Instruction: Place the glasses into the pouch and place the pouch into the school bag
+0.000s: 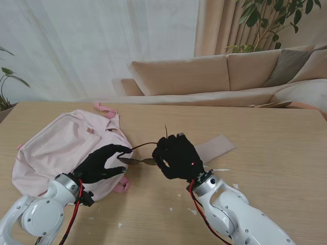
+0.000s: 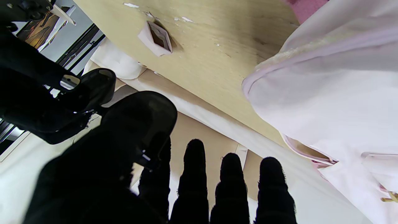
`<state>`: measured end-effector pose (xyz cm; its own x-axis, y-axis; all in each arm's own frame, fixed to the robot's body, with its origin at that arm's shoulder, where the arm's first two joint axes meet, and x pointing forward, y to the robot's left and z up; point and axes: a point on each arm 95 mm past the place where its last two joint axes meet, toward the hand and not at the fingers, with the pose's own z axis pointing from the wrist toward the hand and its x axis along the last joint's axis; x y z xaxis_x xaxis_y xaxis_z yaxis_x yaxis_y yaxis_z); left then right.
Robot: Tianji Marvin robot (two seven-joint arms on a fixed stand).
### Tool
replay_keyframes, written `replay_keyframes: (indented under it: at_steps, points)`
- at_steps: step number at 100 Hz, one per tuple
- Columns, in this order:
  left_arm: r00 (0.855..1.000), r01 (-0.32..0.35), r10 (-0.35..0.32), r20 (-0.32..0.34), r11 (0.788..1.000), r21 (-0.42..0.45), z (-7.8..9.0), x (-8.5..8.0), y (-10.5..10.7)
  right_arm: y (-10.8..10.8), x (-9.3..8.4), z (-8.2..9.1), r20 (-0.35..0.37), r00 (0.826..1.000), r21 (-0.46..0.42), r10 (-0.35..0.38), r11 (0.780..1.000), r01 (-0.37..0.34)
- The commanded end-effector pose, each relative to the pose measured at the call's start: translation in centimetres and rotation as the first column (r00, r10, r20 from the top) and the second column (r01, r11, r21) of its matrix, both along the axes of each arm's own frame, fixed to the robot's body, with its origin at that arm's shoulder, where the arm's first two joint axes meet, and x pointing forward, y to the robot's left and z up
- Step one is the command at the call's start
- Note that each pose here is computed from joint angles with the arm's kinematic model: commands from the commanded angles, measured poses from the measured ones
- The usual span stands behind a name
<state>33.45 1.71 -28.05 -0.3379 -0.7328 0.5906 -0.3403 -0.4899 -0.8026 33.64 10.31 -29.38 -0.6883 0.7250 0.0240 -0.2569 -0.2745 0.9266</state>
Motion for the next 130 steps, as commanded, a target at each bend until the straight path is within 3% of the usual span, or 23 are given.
replay_keyframes:
  at_steps: [1, 53, 90, 130]
  points:
    - [1.000, 0.013, -0.013, 0.008, 1.000, -0.019, 0.08, -0.26, -0.65, 0.23, -0.04, -0.12, -0.011, 1.000, -0.002, 0.001, 1.000, -0.001]
    - [1.000, 0.008, -0.006, 0.016, 0.994, -0.113, 0.33, -0.27, -1.27, 0.41, 0.25, -0.15, -0.019, 1.000, -0.004, -0.011, 1.000, 0.011]
    - [0.999, 0.016, -0.013, 0.037, 0.994, -0.104, 0.34, 0.00, -1.17, 0.33, 0.06, 0.11, -0.013, 1.000, -0.014, -0.016, 1.000, 0.016]
    - [0.998, -0.017, 0.025, 0.064, 0.992, -0.125, 0.37, 0.37, -1.29, 0.22, -0.57, 0.80, -0.013, 1.000, -0.015, -0.016, 1.000, 0.016]
